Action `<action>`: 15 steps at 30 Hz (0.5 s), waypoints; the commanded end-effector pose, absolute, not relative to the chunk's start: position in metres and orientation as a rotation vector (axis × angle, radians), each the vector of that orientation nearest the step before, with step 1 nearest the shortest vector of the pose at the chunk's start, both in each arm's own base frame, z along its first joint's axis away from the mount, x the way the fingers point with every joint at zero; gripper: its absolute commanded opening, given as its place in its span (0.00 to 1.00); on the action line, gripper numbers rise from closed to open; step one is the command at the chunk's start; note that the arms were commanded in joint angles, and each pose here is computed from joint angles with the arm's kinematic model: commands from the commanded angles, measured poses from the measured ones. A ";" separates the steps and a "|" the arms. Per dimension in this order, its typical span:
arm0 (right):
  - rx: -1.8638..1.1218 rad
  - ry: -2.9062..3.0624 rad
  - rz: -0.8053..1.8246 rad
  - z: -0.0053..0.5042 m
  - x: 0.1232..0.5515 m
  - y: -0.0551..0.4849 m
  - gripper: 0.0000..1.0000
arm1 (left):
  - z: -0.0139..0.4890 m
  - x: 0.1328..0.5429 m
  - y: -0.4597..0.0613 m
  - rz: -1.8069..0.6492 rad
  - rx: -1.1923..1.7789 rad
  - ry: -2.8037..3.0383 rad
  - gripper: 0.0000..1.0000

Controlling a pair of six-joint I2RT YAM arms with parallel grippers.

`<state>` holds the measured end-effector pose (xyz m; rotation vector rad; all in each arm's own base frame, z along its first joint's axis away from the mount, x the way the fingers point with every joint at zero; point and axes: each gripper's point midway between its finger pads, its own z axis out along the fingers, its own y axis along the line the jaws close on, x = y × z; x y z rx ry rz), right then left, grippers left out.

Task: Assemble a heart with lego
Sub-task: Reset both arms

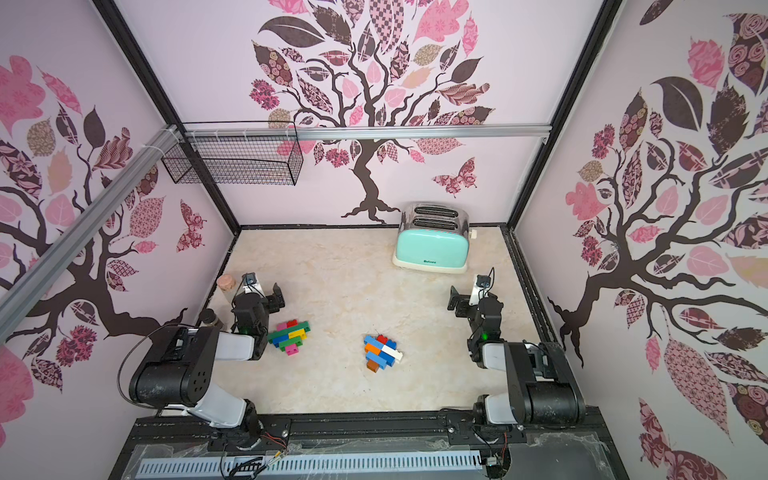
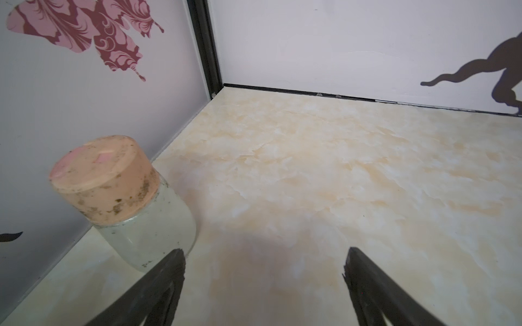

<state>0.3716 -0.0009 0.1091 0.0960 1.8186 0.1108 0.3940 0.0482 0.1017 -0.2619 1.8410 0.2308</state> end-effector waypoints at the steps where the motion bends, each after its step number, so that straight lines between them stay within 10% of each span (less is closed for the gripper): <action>1: 0.068 1.710 0.096 0.120 0.375 0.004 1.00 | 0.102 0.395 0.047 0.207 -0.271 1.847 0.93; 15: 0.162 1.781 0.016 0.111 0.386 -0.009 1.00 | 0.104 0.393 0.045 0.219 -0.264 1.837 0.98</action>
